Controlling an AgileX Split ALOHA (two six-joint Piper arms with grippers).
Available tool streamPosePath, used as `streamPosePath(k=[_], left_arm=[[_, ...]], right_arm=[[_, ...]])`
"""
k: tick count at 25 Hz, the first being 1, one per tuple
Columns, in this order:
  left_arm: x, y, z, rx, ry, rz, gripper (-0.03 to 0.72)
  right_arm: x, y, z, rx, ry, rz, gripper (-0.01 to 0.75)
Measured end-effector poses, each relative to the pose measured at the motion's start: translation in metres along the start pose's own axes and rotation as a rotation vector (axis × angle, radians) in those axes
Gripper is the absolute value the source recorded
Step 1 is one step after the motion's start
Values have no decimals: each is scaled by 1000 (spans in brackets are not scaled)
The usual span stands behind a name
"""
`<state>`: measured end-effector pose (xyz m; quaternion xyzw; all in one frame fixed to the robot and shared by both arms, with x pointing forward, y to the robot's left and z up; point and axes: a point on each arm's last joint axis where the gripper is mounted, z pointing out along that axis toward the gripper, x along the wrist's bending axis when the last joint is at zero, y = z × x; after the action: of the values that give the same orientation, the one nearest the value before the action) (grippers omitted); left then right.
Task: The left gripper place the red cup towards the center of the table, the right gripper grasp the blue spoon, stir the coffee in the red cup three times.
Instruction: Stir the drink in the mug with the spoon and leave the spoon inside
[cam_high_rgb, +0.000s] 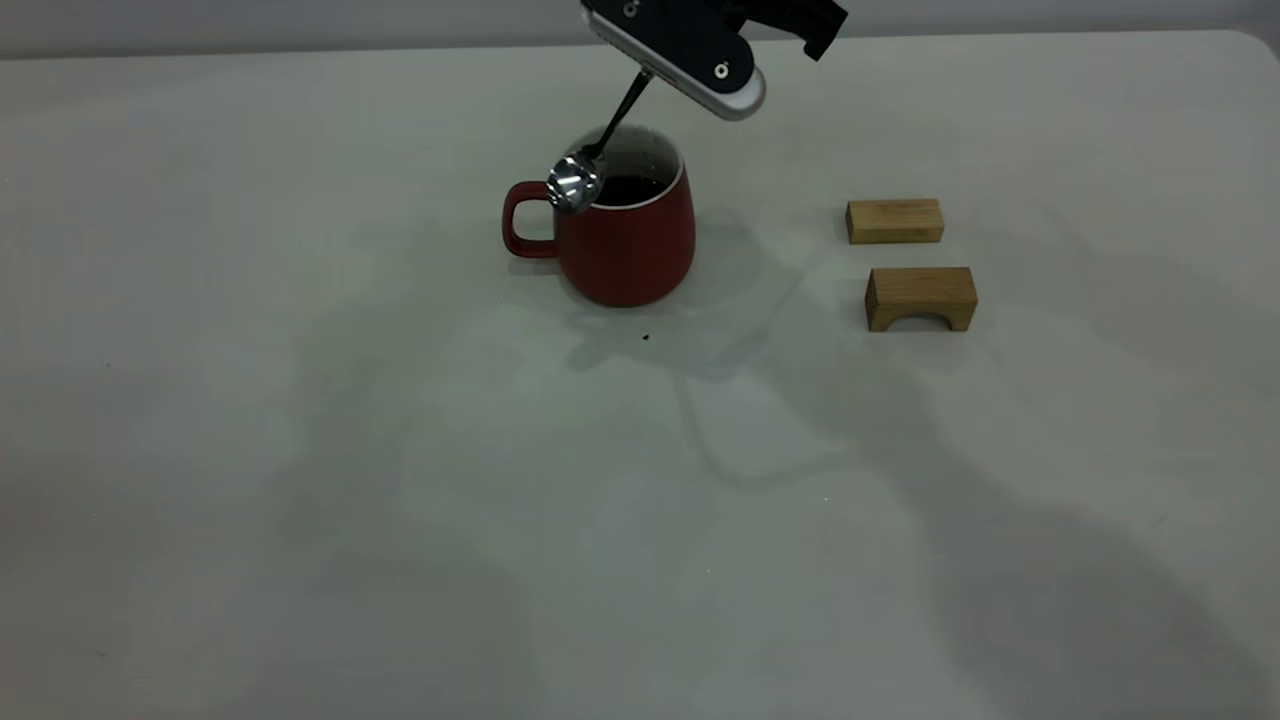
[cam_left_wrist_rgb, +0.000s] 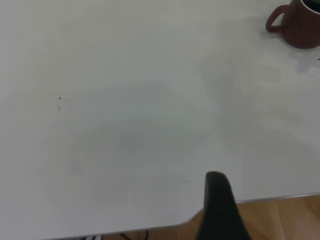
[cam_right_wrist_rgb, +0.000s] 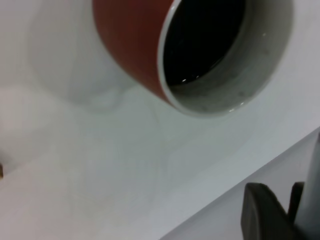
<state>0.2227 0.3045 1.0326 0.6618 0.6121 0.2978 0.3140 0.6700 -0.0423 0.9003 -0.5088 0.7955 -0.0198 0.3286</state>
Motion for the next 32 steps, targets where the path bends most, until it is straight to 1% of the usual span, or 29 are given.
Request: streamPosePath(k=[5,10,12,15,17,20,23,26,30,32], left_arm=[[0,0,0,0,0,0,558],[0,0,0,0,0,0,558],[0,0,0,0,0,0,558],[0,0,0,0,0,0,558],[0,0,0,0,0,0,558],[0,0,0,0,0,0,558],[0,0,0,0,0,0,558],[0,0,0,0,0,0,558],[0,0,0,0,0,0,558],[0,0,0,0,0,0,558]], right_arm=[[1,-2,0,23,16,-75,126],[-2,-3,0,88,17,-261,126],[-4,-4,4,122,-15,-334,126],[-6,1,18,157,-108,-397,126],[-5,6,29,165,-163,-413,126],[-1,12,39,160,-177,-444,126],[-2,12,40,171,-192,-496,126],[-4,8,38,192,-228,-515,126],[-9,-2,25,211,-208,-506,126],[-16,-8,13,234,-225,-512,126]])
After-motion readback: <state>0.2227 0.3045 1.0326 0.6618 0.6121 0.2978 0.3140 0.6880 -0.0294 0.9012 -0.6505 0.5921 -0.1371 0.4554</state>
